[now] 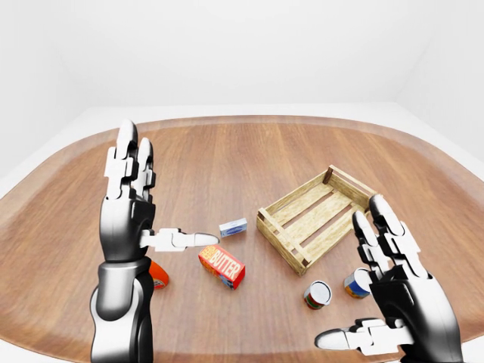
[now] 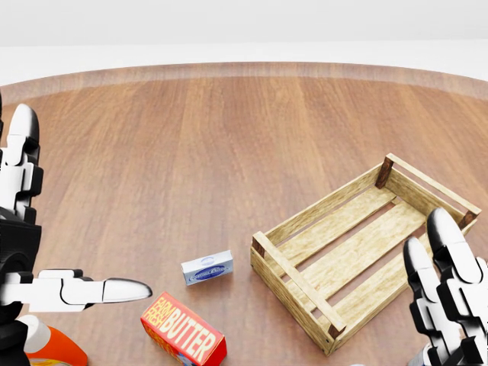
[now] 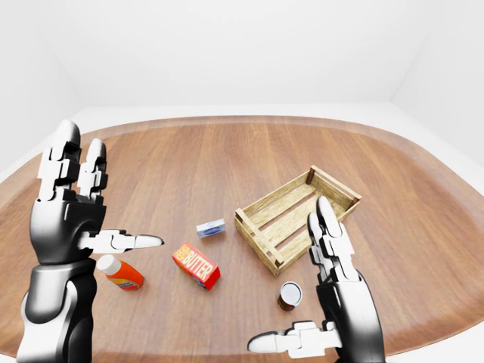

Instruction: Pick up the tomato sauce, and put it in the wooden tray.

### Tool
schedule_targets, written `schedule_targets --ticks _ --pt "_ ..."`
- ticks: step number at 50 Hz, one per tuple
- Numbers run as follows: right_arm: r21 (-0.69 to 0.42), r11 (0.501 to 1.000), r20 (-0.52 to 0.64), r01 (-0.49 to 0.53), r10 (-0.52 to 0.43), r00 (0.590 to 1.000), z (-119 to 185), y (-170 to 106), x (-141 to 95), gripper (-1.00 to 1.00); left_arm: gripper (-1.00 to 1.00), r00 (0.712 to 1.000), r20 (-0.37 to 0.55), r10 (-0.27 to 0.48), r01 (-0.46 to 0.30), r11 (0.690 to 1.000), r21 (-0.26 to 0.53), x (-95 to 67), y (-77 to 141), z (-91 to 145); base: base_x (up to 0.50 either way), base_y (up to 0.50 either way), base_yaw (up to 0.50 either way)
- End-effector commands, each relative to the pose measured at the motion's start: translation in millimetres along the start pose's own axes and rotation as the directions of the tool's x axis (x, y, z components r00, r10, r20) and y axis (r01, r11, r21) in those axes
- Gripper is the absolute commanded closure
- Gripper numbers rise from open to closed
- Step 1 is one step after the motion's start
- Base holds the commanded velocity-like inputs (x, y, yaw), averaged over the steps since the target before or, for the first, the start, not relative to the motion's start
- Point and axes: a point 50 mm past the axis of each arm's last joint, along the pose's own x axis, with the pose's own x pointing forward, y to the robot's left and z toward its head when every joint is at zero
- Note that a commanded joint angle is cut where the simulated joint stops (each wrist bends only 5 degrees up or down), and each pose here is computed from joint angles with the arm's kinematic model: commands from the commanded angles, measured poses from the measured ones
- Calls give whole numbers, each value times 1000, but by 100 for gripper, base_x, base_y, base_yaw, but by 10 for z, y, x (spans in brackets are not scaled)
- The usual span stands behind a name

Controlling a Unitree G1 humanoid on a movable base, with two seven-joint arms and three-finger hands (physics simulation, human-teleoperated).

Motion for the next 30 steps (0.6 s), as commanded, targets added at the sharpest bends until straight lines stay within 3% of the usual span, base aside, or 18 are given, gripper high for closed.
schedule_targets --ticks 1,11,24,30 --pt "57 998 -160 8 2 987 -100 -7 -209 -100 -100 1000 -12 -4 4 1000 -1 -9 -11 -22 0 0 0" --pt "56 998 -240 -5 18 971 -144 -1 -332 -100 -100 1000 -27 -8 8 1000 0 -16 -21 -54 0 0 0" --pt "19 1000 -189 -14 17 982 -126 41 -263 -100 -100 1000 -22 -7 7 1000 -7 -17 -25 -43 0 0 0" --pt "8 1000 -274 -7 9 962 -325 45 -306 -100 -100 1000 -15 -7 7 1000 -4 -14 -27 -27 0 0 0"
